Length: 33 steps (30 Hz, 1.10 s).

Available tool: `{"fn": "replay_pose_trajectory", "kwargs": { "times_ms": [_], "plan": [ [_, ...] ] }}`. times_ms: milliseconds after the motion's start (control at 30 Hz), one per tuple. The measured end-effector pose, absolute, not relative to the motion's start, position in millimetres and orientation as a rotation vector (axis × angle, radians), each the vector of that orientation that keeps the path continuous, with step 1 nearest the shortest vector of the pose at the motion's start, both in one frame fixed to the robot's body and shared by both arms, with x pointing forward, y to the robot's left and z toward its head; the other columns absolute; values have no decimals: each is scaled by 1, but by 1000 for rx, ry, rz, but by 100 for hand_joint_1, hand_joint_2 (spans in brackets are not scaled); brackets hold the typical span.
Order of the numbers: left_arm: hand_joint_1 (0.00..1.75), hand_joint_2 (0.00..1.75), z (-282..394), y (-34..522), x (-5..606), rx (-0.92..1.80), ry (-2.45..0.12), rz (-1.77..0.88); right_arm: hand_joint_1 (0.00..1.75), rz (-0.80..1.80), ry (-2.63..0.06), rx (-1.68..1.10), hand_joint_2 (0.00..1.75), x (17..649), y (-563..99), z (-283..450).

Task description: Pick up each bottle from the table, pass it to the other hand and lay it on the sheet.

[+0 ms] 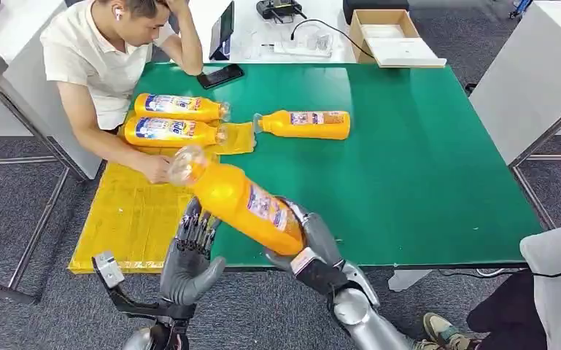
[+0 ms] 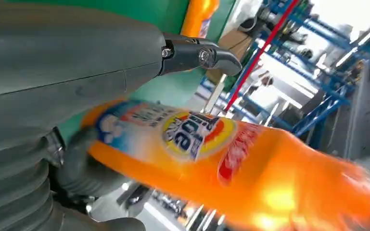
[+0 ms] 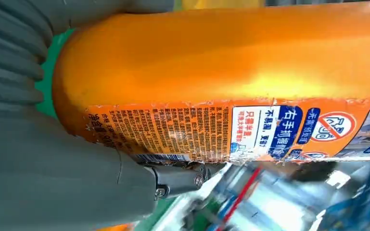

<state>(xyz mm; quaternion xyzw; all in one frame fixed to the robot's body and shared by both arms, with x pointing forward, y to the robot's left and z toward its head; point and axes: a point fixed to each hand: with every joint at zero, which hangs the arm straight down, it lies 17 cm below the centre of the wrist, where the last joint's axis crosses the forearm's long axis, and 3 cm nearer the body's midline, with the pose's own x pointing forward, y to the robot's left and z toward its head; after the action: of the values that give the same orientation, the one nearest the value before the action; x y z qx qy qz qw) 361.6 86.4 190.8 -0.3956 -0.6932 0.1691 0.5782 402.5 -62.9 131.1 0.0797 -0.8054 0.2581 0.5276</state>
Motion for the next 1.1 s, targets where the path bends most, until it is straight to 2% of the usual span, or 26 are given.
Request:
{"fn": "replay_pose_trajectory", "kwargs": {
  "times_ms": [200, 433, 467, 500, 600, 633, 733, 767, 1100],
  "plan": [
    [0, 175, 193, 78, 366, -956, -1611, 384, 175, 759, -1926, 302, 175, 369, -9, 122],
    [0, 175, 193, 77, 367, -959, -1616, 384, 175, 823, -1893, 339, 175, 359, 10, 109],
    [65, 175, 193, 77, 366, -961, -1619, 385, 175, 828, -1891, 341, 175, 359, 11, 108],
    [175, 175, 194, 78, 366, -963, -1624, 390, 112, 835, -1890, 344, 175, 359, 12, 107],
    [175, 175, 197, 83, 365, -981, -1643, 410, 112, 854, -1885, 353, 175, 358, 15, 105],
    [175, 175, 197, 85, 365, -987, -1645, 419, 0, 857, -1885, 354, 175, 359, 16, 105],
    [175, 175, 199, 88, 366, -989, -1654, 434, 0, 869, -1874, 364, 175, 356, 19, 101],
    [175, 175, 199, 90, 366, -987, -1661, 441, 0, 876, -1868, 366, 0, 353, 20, 98],
    [175, 175, 197, 100, 367, -965, -1679, 470, 0, 871, -1816, 353, 0, 347, 17, 79]
  ]
}}
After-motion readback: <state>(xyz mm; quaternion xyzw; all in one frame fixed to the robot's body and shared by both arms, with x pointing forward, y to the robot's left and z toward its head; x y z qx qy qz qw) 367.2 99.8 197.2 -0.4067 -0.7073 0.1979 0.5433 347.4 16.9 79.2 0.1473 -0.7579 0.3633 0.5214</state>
